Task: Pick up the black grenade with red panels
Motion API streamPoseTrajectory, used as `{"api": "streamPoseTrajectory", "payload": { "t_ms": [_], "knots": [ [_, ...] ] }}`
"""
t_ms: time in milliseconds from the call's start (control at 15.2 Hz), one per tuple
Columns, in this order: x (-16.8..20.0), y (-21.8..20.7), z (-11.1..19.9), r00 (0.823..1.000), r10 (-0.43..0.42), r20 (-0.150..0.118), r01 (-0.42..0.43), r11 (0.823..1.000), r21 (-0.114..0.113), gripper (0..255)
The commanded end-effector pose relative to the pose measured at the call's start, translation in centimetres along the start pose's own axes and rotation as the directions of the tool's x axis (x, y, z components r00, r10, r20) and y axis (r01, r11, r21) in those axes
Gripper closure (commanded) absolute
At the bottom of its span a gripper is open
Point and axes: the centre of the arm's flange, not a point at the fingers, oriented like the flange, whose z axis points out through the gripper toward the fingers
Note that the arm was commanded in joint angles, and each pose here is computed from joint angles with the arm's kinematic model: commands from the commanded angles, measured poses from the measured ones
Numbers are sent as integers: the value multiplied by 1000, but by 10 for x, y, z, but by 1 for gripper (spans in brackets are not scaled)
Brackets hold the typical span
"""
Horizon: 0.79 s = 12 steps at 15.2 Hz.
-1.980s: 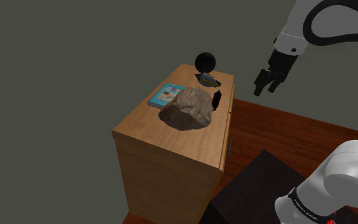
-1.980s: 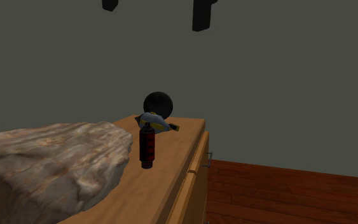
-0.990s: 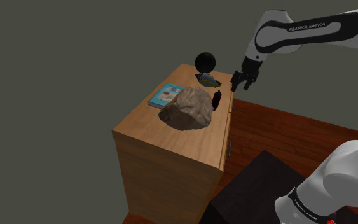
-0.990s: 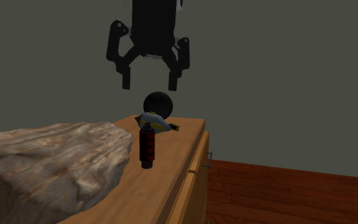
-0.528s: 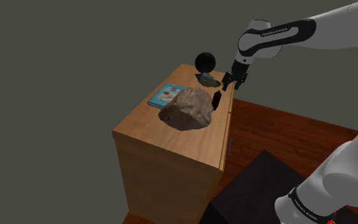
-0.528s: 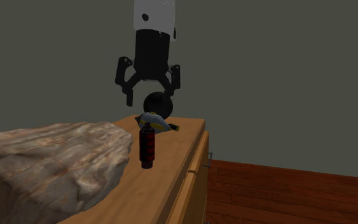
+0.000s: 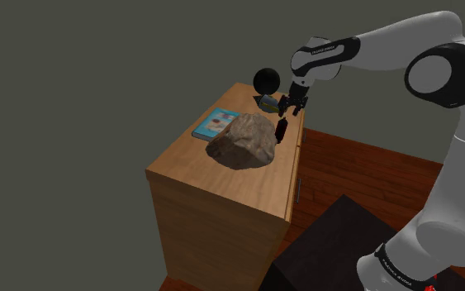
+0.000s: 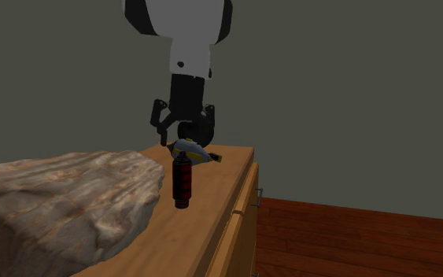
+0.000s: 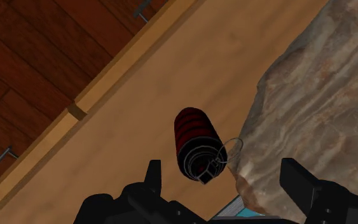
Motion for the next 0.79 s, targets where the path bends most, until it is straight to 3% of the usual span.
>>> {"api": "streamPoseTrajectory", "payload": {
  "t_ms": [0, 594, 660, 726],
  "knots": [
    [16, 5, 10, 1000, 2, -1, -2, 1000, 5, 0],
    [14, 9, 49, 1000, 2, -1, -2, 1000, 5, 0],
    [14, 9, 49, 1000, 2, -1, -2, 1000, 5, 255],
    [14, 9, 49, 1000, 2, -1, -2, 1000, 5, 255]
  ]
}}
